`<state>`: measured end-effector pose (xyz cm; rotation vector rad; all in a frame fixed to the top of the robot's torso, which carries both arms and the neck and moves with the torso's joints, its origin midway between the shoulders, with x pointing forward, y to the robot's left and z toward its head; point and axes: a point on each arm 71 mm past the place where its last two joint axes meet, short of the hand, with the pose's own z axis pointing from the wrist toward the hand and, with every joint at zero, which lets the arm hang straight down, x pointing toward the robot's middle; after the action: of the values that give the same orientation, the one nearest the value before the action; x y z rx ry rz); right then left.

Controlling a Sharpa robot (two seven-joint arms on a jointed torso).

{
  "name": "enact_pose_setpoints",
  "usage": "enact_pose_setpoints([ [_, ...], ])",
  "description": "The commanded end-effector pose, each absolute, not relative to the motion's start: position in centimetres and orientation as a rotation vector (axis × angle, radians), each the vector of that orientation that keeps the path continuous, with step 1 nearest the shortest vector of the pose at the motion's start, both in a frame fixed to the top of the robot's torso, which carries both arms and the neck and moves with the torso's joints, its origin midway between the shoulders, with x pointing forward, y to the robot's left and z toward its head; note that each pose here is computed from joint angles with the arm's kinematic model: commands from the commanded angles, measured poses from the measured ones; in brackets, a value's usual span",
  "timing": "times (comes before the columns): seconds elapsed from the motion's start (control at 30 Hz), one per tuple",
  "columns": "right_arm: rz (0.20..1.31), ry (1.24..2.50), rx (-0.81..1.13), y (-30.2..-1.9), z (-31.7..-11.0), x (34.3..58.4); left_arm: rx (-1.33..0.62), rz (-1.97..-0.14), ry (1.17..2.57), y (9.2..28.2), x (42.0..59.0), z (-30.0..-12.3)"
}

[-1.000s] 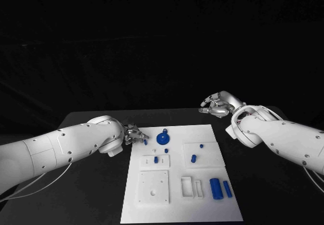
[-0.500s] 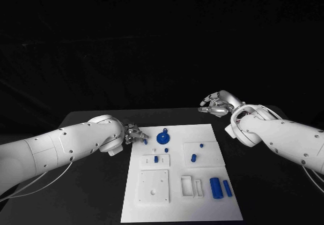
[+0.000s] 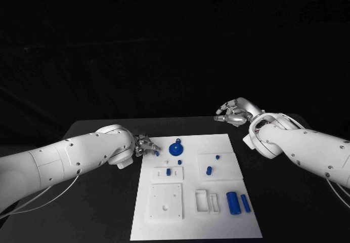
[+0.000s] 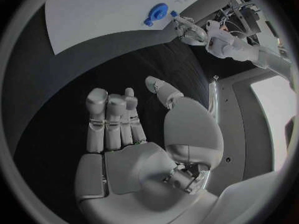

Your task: Assemble the parts on the task board

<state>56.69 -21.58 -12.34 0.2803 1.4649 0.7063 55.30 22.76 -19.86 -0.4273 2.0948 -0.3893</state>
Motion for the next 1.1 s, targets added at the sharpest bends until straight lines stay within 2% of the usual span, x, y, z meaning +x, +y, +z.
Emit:
enact_pose_setpoints([
  [0.03,0.716,1.472,0.267,-21.41,-12.36,56.65,-0.417,-0.407,2.113,22.52,55.26,-20.01],
  [1.1,0.719,1.475,0.264,-21.28,-12.41,56.63,-0.426,-0.425,2.141,22.43,55.18,-20.55],
])
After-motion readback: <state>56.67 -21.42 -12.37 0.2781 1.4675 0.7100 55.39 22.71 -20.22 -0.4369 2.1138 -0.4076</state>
